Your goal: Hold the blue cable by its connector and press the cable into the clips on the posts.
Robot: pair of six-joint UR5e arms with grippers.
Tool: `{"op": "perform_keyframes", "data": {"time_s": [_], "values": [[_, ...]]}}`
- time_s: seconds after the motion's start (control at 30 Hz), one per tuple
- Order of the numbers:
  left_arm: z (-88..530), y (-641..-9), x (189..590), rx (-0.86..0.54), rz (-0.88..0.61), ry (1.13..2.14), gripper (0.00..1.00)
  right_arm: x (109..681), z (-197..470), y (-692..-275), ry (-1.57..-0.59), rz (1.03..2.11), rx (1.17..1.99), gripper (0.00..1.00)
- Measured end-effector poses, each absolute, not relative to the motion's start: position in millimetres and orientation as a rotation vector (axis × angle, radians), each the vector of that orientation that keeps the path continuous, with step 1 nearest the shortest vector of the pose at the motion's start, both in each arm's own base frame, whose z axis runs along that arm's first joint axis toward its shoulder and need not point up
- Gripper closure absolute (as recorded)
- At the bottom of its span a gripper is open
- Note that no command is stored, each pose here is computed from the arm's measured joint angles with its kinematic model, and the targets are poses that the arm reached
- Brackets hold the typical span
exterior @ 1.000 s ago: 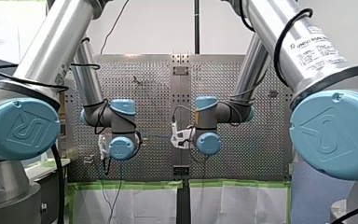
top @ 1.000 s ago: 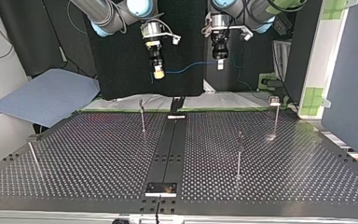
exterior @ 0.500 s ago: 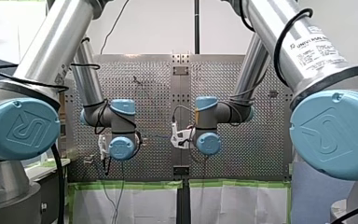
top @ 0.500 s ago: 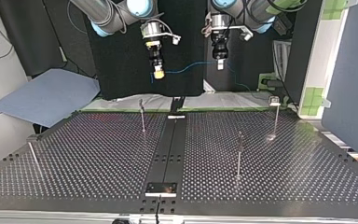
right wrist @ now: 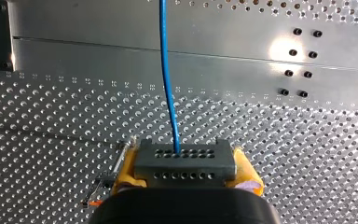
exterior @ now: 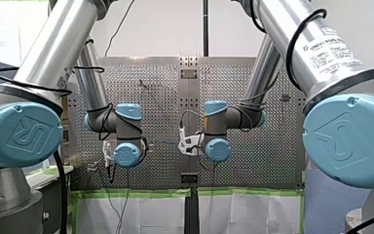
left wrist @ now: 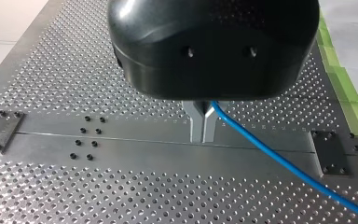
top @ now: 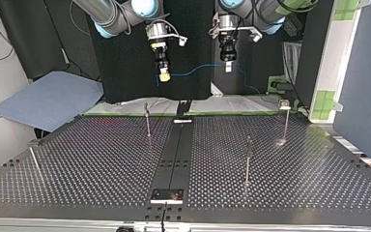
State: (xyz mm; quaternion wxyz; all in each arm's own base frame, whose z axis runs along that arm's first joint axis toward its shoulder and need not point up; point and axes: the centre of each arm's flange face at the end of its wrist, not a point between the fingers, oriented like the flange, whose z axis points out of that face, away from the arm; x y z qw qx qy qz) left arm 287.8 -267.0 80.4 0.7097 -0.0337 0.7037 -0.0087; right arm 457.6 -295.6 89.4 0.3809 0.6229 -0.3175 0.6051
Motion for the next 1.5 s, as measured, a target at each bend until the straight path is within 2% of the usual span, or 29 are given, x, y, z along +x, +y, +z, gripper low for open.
{"op": "perform_keyframes", "data": {"time_s": [0.53,0.87,1.1,1.5], "values": [[79.6,-266.8,287.6,-0.072,-0.018,1.564,1.0,457.5,89.2,-295.4,-0.811,1.544,1.591,1.0],[47.8,-254.5,284.6,-0.04,0.05,1.654,1.0,450.6,56.3,-278.6,-0.817,1.463,1.697,1.0],[30.8,-251.5,279.8,-0.022,0.071,1.694,1.0,450.0,53.6,-277.8,-0.818,1.456,1.705,1.0],[29.4,-251.2,279.4,-0.021,0.073,1.697,1.0,450.0,53.4,-277.7,-0.818,1.456,1.706,1.0]]}}
